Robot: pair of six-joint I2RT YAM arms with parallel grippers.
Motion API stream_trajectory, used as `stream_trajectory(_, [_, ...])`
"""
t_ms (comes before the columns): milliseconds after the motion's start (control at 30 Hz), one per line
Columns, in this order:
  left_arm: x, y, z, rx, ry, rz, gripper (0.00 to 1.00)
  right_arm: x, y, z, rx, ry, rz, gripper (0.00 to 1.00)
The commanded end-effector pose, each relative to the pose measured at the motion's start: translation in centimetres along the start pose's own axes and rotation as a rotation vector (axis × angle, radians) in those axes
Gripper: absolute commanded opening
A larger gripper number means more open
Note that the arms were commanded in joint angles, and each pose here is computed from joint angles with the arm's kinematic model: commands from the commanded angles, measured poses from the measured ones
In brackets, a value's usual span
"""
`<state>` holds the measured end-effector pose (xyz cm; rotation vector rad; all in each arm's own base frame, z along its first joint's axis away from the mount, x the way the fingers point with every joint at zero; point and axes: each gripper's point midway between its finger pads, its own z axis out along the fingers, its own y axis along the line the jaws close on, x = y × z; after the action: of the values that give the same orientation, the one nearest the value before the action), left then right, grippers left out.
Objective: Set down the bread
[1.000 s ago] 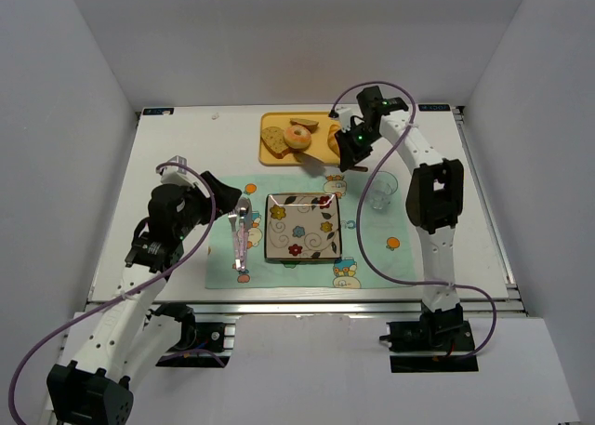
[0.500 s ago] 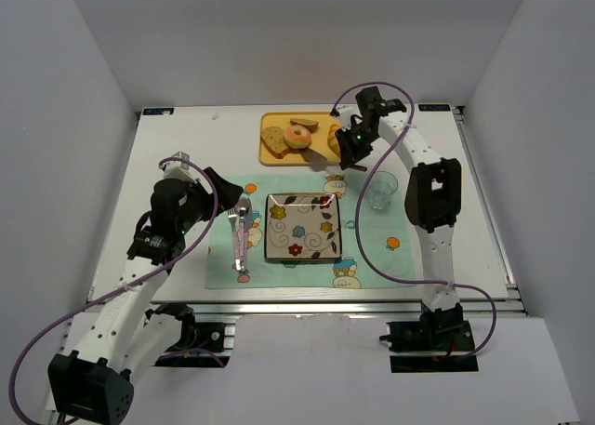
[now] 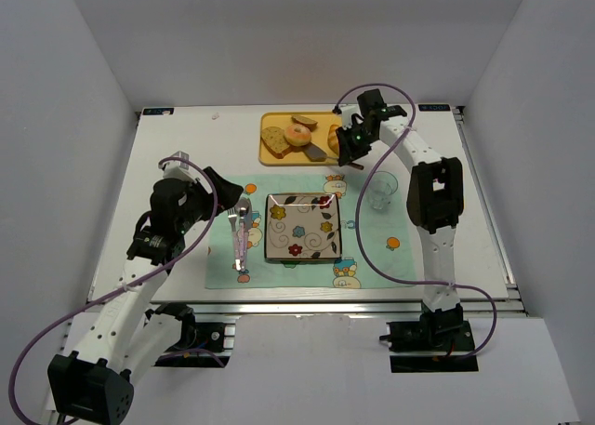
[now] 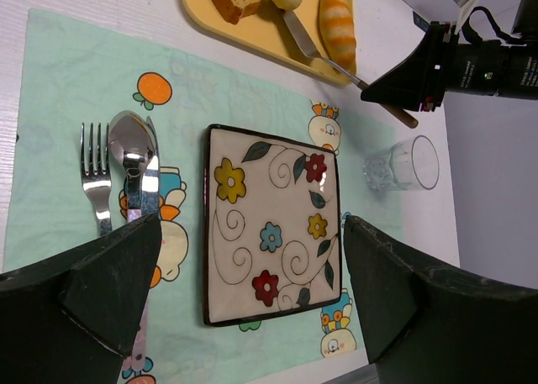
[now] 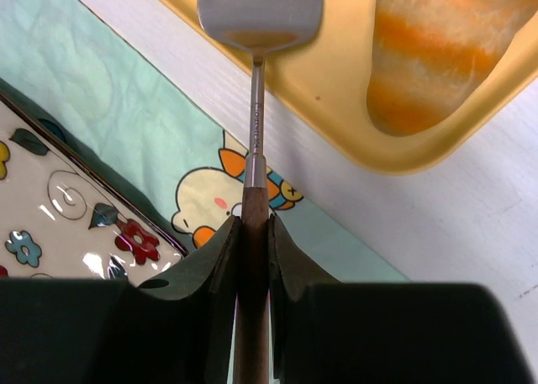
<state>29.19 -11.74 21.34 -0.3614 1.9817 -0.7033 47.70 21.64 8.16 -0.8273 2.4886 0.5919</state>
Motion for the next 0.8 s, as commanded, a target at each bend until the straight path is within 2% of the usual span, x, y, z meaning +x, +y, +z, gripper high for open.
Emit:
stream_trajectory(0, [-1.5, -1.4, -0.7, 0.034, -0.035, -0.001, 0.98, -3.9, 1.4, -2.6, -0.033, -0.147, -0.051, 0.0])
stream_trajectory(767, [-1.5, -1.5, -0.6, 0.037, -0.033, -0.013, 0.98, -5.2, -0.1, -0.5, 0.005, -0.216, -0.036, 0.0])
